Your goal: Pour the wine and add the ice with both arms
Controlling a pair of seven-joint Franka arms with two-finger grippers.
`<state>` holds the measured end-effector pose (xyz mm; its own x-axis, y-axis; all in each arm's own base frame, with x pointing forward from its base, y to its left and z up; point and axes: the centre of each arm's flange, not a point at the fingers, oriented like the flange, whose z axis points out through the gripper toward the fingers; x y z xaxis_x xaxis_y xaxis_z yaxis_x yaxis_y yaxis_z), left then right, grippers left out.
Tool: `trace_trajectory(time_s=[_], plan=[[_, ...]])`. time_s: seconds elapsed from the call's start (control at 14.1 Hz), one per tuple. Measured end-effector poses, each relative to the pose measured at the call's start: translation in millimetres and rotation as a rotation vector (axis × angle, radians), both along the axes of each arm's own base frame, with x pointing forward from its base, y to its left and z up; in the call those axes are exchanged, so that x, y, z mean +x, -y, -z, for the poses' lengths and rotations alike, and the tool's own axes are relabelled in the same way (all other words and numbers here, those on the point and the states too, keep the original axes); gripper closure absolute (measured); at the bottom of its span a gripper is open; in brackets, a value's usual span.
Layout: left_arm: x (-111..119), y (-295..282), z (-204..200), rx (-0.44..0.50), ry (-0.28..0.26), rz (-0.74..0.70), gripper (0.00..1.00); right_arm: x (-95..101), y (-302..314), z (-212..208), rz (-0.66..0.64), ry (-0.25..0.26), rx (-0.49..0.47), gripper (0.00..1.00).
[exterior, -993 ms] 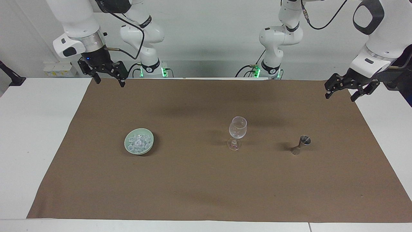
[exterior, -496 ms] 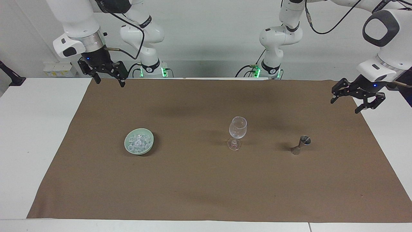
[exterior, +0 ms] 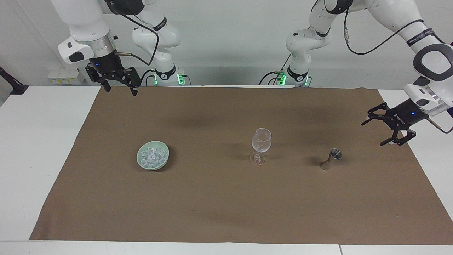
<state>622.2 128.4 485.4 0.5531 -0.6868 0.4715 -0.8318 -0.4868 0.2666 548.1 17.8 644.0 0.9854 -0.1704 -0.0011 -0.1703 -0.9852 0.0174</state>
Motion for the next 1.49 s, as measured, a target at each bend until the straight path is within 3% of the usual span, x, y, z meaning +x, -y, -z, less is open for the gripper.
trace_trajectory(time_s=[0.35,0.64,0.85,1.28,1.49], plan=[[-0.7,-44.1,75.8,-0.270,0.089,0.130,0.00,0.0,0.0,0.0,0.000,0.000,0.000,0.00],[0.2,-65.9,132.1,-0.470,0.198,0.140,0.00,0.0,0.0,0.0,0.000,0.000,0.000,0.00],[-5.8,-76.8,176.4,-0.579,0.242,0.132,0.00,0.0,0.0,0.0,0.000,0.000,0.000,0.00],[0.1,-39.0,241.3,-0.804,0.310,0.153,0.00,0.0,0.0,0.0,0.000,0.000,0.000,0.00],[4.1,-16.9,262.5,-0.867,0.337,0.168,0.00,0.0,0.0,0.0,0.000,0.000,0.000,0.00]])
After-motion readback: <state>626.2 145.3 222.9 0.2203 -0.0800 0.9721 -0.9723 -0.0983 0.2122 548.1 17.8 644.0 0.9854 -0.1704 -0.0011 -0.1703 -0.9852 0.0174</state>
